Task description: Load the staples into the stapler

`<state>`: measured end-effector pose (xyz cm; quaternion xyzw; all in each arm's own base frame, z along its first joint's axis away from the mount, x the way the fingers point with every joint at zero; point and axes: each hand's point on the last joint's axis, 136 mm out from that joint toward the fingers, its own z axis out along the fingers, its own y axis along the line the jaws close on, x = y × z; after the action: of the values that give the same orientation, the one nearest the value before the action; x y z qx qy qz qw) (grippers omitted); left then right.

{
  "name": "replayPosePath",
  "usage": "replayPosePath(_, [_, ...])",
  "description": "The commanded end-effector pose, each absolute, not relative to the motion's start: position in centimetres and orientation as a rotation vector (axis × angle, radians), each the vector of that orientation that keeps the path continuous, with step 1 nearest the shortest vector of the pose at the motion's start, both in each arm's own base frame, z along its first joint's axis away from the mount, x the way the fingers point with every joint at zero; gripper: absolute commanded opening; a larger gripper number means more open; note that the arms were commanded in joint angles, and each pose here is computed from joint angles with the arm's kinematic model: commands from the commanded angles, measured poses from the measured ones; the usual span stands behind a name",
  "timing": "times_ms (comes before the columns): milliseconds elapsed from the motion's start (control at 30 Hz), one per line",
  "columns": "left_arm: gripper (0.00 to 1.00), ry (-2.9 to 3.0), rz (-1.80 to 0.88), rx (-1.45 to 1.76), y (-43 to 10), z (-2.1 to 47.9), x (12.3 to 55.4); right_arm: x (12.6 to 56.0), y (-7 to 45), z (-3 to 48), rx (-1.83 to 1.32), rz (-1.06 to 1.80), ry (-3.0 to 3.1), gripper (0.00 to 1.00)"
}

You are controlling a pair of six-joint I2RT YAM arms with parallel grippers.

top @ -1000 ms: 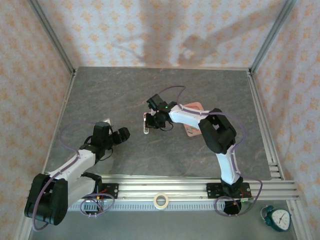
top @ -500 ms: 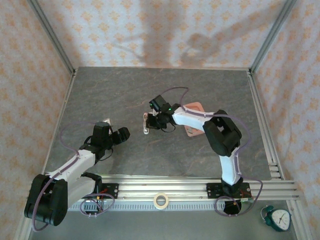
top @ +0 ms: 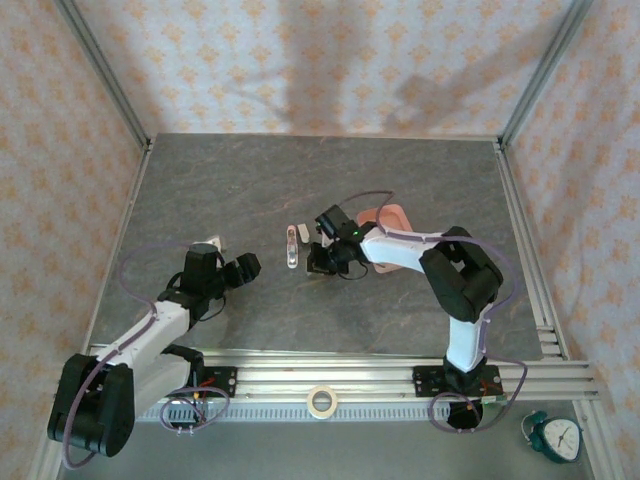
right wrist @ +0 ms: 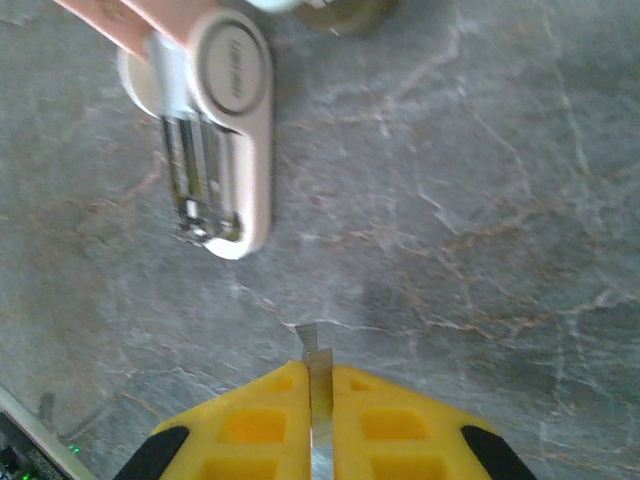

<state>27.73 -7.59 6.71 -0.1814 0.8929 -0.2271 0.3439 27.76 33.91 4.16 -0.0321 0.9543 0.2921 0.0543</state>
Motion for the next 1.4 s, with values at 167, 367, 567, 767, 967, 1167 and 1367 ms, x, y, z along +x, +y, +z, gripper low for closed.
replayPosePath(167, [0.84,2.277,-0.592,-0.468,-7.3,7.4,28.0,27.2,33.5,3.8,-0.079,0.921,2.908,0.12])
replayPosePath(367, [0.84,2.274,-0.592,-0.468,-7.3,7.5,28.1,27.1,32.4,3.2,-0.059,0.850,2.938,0.13])
replayPosePath(567, [0.84,2.275,-0.594,-0.469,-7.3,7.5,28.1,27.0,31.6,3.1,-0.076,0.768,2.963,0.15])
replayPosePath(767, [0.84,2.270,-0.597,-0.465,-7.4,7.6,28.2,27.4,30.3,4.1,-0.096,0.648,2.961,0.21])
replayPosePath(967, [0.84,2.270,-0.596,-0.460,-7.4,7.5,28.2,27.8,29.2,6.0,-0.073,0.521,2.964,0.25])
replayPosePath(1167, [0.84,2.279,-0.590,-0.451,-7.3,7.3,28.0,27.6,29.4,6.5,-0.102,0.315,3.006,0.28])
replayPosePath(1367, [0.84,2.285,-0.572,-0.440,-7.2,7.2,27.8,27.6,30.7,6.2,-0.153,0.207,3.025,0.29])
